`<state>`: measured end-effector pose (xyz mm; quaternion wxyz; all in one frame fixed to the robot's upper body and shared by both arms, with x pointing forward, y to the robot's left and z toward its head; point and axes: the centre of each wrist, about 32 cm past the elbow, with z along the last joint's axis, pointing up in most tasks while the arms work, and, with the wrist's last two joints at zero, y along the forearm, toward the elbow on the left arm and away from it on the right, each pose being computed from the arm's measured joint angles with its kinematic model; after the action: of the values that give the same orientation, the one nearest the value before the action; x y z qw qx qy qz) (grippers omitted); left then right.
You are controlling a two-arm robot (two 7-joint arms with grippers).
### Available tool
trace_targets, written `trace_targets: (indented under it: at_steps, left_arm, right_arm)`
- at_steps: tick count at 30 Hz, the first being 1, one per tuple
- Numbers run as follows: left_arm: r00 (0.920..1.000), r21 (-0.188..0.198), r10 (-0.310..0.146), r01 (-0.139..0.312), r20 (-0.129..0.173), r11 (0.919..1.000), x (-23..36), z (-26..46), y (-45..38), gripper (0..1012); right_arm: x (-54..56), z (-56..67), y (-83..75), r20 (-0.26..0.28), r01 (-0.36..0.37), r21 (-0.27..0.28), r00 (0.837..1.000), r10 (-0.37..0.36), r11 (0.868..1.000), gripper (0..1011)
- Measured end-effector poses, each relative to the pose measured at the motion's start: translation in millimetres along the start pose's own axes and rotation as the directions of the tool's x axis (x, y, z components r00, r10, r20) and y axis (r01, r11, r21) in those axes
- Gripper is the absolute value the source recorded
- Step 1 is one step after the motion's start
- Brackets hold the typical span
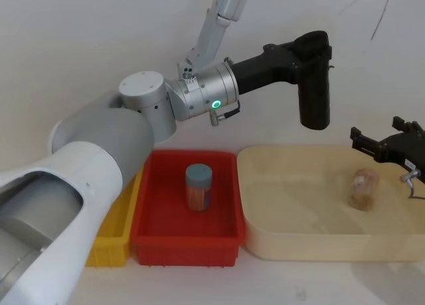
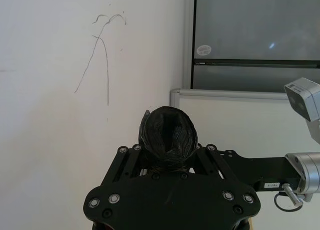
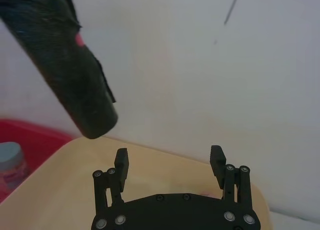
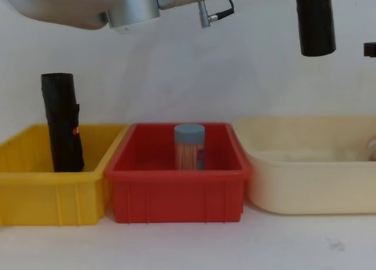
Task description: Pick up the garbage bag with the one hand and transfer it to the other hand.
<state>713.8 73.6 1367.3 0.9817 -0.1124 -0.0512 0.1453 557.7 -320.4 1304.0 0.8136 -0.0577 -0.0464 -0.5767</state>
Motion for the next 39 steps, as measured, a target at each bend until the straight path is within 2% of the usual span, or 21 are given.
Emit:
trace_targets:
  at_steps: [9,14,17,19,25,34,39]
  left_arm:
    - [1.0,0.002,-0.005,0.005,0.001,1.0,-0.2,0.1,-1.3,360]
    - [1.0,0.002,-0.006,0.006,0.002,1.0,-0.2,0.1,-1.6,360]
    - [1.0,0.002,-0.006,0.006,0.002,1.0,-0.1,0.2,-1.5,360]
    - [1.0,0.002,-0.007,0.007,0.002,1.0,-0.2,0.0,-1.7,360]
    - [1.0,0.003,-0.007,0.007,0.003,1.0,-0.1,0.4,-1.9,360]
    - [1.0,0.003,-0.007,0.007,0.003,1.0,-0.1,0.3,-1.8,360]
    - [1.0,0.004,-0.008,0.008,0.003,1.0,-0.1,0.3,-1.9,360]
  right_arm:
    - [-0.6,3.2,-0.6,0.018,-0.09,0.019,0.996,0.089,0.996,1004]
    - [-3.8,6.2,1.2,0.035,-0.153,0.038,0.988,0.152,0.987,1004]
    - [-4.6,7.2,1.8,0.042,-0.166,0.045,0.986,0.164,0.985,1004]
    - [-7.9,8.7,3.8,0.065,-0.184,0.06,0.982,0.18,0.981,1004]
    - [-15.9,10.8,8.3,0.113,-0.176,0.082,0.98,0.166,0.981,1004]
    - [-31.4,13.8,21.1,0.197,-0.115,0.117,0.976,0.09,0.987,1004]
    - [-37.6,15.9,27.8,0.222,-0.103,0.127,0.972,0.073,0.987,1004]
